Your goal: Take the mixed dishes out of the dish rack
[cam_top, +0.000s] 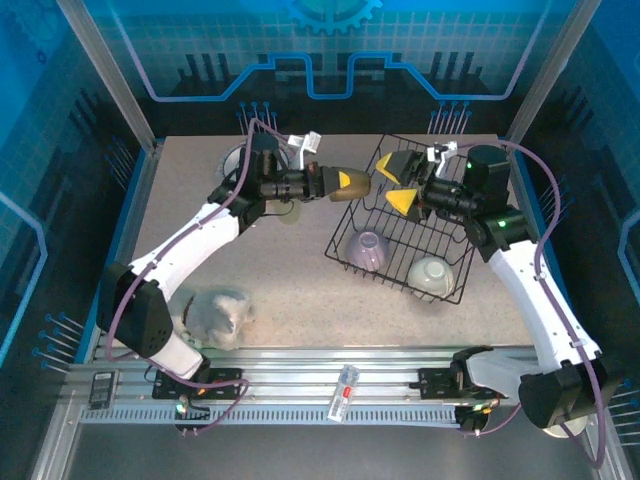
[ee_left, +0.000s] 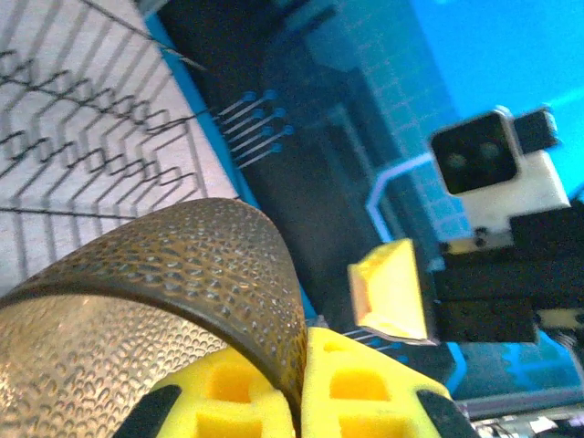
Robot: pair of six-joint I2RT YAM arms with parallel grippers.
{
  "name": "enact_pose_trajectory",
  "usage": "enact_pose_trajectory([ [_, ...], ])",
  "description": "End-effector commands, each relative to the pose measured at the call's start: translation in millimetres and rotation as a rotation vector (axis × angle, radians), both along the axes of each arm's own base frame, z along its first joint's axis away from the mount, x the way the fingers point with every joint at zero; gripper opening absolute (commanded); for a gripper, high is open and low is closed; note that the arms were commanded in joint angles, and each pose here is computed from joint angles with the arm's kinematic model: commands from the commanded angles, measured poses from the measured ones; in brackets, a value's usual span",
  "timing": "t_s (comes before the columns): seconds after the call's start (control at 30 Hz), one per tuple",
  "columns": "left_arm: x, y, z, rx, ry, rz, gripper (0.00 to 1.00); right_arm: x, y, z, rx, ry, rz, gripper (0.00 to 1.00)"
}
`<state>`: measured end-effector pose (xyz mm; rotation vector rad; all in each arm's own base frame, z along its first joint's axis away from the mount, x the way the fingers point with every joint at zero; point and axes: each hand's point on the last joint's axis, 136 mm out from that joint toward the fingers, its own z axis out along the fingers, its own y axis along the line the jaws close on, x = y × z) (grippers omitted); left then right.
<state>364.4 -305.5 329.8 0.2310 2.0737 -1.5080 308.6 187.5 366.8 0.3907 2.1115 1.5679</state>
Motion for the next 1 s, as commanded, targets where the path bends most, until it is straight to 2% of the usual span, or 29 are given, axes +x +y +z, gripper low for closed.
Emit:
enact_pose_trajectory([
  [0.0,-9.3,27.6,2.5,0.181,0.011,0.073,0.00,-6.9,-8.7,-19.1,-0.115,0.031,-0.024,1.00],
  [0.27,-24.3,90.1,-51.1,0.574,0.119,0.219,0.00,-6.2,-15.1,-42.3,-0.211,0.087,-0.046,1.00],
  [0.4,-28.3,114.7,-92.2,0.712,0.235,0.251,0.00,-5.1,-12.8,-49.1,-0.222,0.103,-0.038,1.00],
  [0.53,-27.2,122.8,-125.9,0.807,0.332,0.235,0.00,-6.0,-7.5,-51.8,-0.215,0.111,-0.019,1.00],
  [0.67,-20.8,128.5,-149.9,0.879,0.372,0.239,0.00,-7.2,-5.5,-50.4,-0.210,0.111,-0.016,1.00],
  [0.97,-11.3,135.1,-186.2,0.937,0.421,0.232,0.00,-14.4,-9.4,-54.8,-0.215,0.121,-0.031,1.00],
])
